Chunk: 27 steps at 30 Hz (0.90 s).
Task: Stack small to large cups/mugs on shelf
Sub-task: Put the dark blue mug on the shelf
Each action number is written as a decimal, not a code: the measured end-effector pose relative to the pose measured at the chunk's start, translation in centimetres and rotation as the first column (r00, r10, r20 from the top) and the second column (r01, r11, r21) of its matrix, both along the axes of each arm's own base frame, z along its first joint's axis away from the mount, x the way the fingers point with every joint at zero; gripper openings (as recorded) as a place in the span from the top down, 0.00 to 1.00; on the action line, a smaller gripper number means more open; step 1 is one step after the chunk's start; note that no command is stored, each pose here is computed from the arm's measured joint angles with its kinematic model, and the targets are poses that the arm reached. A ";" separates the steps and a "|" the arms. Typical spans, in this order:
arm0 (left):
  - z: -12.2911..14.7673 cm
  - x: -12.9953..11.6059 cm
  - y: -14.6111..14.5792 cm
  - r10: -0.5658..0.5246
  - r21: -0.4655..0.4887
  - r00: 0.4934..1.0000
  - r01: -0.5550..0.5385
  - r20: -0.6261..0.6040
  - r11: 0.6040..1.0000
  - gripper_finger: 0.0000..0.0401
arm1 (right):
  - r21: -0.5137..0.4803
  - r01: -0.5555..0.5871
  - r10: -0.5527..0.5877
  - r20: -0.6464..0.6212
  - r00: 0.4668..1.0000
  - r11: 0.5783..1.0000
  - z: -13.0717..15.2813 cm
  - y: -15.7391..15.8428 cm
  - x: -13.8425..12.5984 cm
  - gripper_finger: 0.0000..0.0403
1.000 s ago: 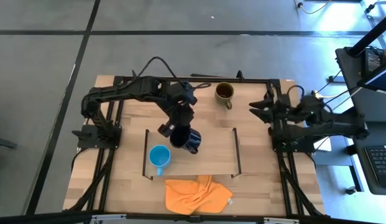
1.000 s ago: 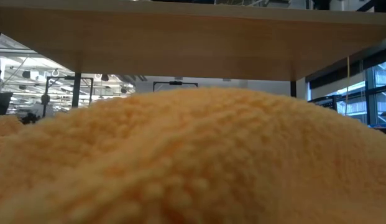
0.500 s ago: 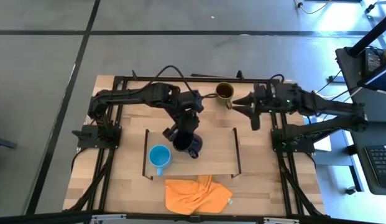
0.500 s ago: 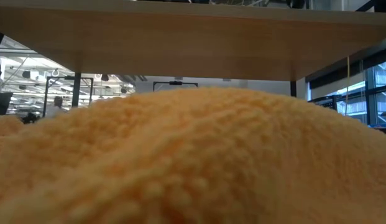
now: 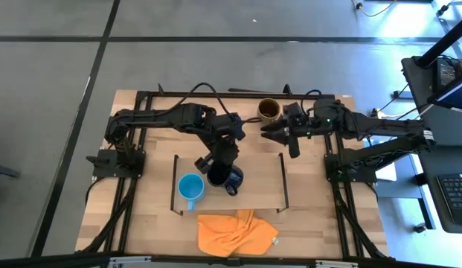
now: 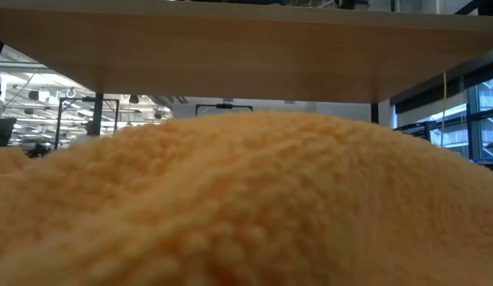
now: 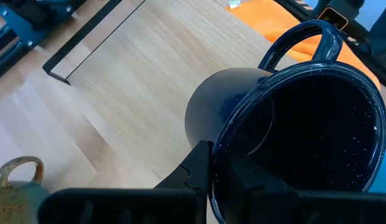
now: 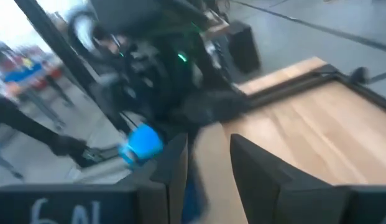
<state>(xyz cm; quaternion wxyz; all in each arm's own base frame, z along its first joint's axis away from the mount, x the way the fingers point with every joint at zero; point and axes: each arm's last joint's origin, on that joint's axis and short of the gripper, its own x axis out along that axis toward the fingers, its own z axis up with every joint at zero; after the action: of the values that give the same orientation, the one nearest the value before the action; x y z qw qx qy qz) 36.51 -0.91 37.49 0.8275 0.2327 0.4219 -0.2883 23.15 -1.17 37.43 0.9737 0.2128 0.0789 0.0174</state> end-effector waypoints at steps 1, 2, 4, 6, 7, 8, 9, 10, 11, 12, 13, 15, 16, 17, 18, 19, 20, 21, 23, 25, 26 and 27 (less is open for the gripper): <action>0.0 0.0 0.0 0.003 -0.002 1.000 -0.003 -0.001 1.000 0.96 | 0.025 0.000 0.000 0.016 1.000 1.000 0.1 0.1 0.2 0.69; 0.0 0.0 0.0 0.007 -0.004 1.000 -0.007 -0.002 1.000 0.96 | 0.058 0.001 -0.002 0.022 1.000 0.998 0.1 0.1 0.4 0.69; 0.0 0.0 -0.1 0.012 -0.009 1.000 -0.012 -0.003 1.000 0.96 | 0.131 0.004 -0.008 0.029 1.000 0.991 0.2 0.2 0.6 0.69; 0.0 0.1 -0.2 0.013 -0.011 1.000 -0.013 0.001 1.000 0.96 | 0.198 -0.006 0.002 0.020 1.000 0.980 0.1 0.2 0.6 0.69; 0.1 0.1 -0.4 0.013 -0.013 1.000 -0.013 0.007 1.000 0.96 | 0.220 -0.006 0.002 0.020 1.000 0.975 0.2 0.2 0.6 0.69; 0.1 0.2 -0.5 0.011 -0.014 1.000 -0.010 0.018 1.000 0.96 | 0.241 -0.005 0.000 0.017 1.000 0.970 0.1 0.2 0.6 0.69; 0.2 0.3 -0.6 0.008 -0.015 1.000 -0.008 0.030 1.000 0.96 | 0.260 -0.001 -0.002 0.014 1.000 0.965 0.1 0.2 0.6 0.69; 0.2 0.4 -0.7 0.007 -0.016 0.999 -0.006 0.041 1.000 0.96 | 0.285 0.003 -0.006 0.010 1.000 0.959 0.1 0.2 0.7 0.69; 0.3 0.5 -0.8 0.012 -0.022 0.999 -0.011 0.050 1.000 0.96 | 0.305 0.006 -0.008 0.006 1.000 0.952 0.0 0.2 0.7 0.69; 0.4 0.6 -0.9 0.018 -0.028 0.998 -0.016 0.060 0.999 0.96 | 0.317 0.009 -0.010 0.002 1.000 0.948 0.0 0.2 0.8 0.69; 0.4 0.7 -1.0 0.024 -0.032 0.997 -0.022 0.068 0.999 0.96 | 0.332 0.012 -0.012 -0.002 1.000 0.943 -0.1 0.2 0.9 0.69; 0.5 0.7 -1.0 0.041 -0.044 0.997 -0.038 0.064 0.998 0.96 | 0.344 0.017 -0.013 -0.014 1.000 0.939 -0.2 0.2 0.9 0.69; 0.5 0.7 -0.9 0.051 -0.048 0.997 -0.048 0.061 0.998 0.96 | 0.353 0.020 -0.014 -0.017 1.000 0.936 -0.3 0.2 1.0 0.69; 0.5 0.7 -0.9 0.063 -0.052 0.996 -0.060 0.057 0.997 0.96 | 0.355 0.020 -0.014 -0.018 1.000 0.935 -0.3 0.2 1.0 0.69; 0.4 0.7 -0.9 0.072 -0.052 0.996 -0.069 0.055 0.996 0.96 | 0.351 0.018 -0.010 -0.024 1.000 0.936 -0.4 0.2 1.0 0.69; 0.4 0.7 -0.9 0.081 -0.054 0.995 -0.078 0.052 0.995 0.96 | 0.328 0.014 -0.005 -0.028 1.000 0.944 -0.5 0.2 1.0 0.69; 0.4 0.7 -0.9 0.091 -0.056 0.995 -0.088 0.050 0.995 0.96 | 0.297 0.007 0.000 -0.025 1.000 0.955 -0.5 0.2 1.1 0.69; 0.4 0.7 -0.9 0.098 -0.054 0.994 -0.095 0.050 0.994 0.96 | 0.266 -0.005 0.012 -0.021 1.000 0.964 -0.5 0.4 1.1 0.69; 0.4 0.7 -0.9 0.115 -0.055 0.992 -0.113 0.045 0.992 0.96 | 0.228 -0.021 0.025 -0.016 1.000 0.973 -0.4 0.8 1.1 0.71; 0.5 0.7 -0.9 0.118 -0.058 0.992 -0.116 0.046 0.992 0.96 | 0.195 -0.018 0.023 -0.023 0.999 0.981 -0.5 1.1 1.1 0.75; 0.5 0.7 -0.9 0.116 -0.058 0.992 -0.113 0.046 0.992 0.96 | 0.179 -0.012 0.018 -0.031 0.999 0.984 -0.6 1.3 1.0 0.78; 0.5 0.7 -0.9 0.109 -0.062 0.993 -0.106 0.047 0.992 0.96 | 0.170 0.002 0.005 -0.042 0.999 0.985 -0.8 1.5 1.1 0.81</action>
<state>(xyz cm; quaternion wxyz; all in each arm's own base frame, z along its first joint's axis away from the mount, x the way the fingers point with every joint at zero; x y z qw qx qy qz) 37.22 -1.78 37.95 0.8587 0.1923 0.4040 -0.2497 24.24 0.29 36.67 0.9501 0.2955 0.0976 0.0202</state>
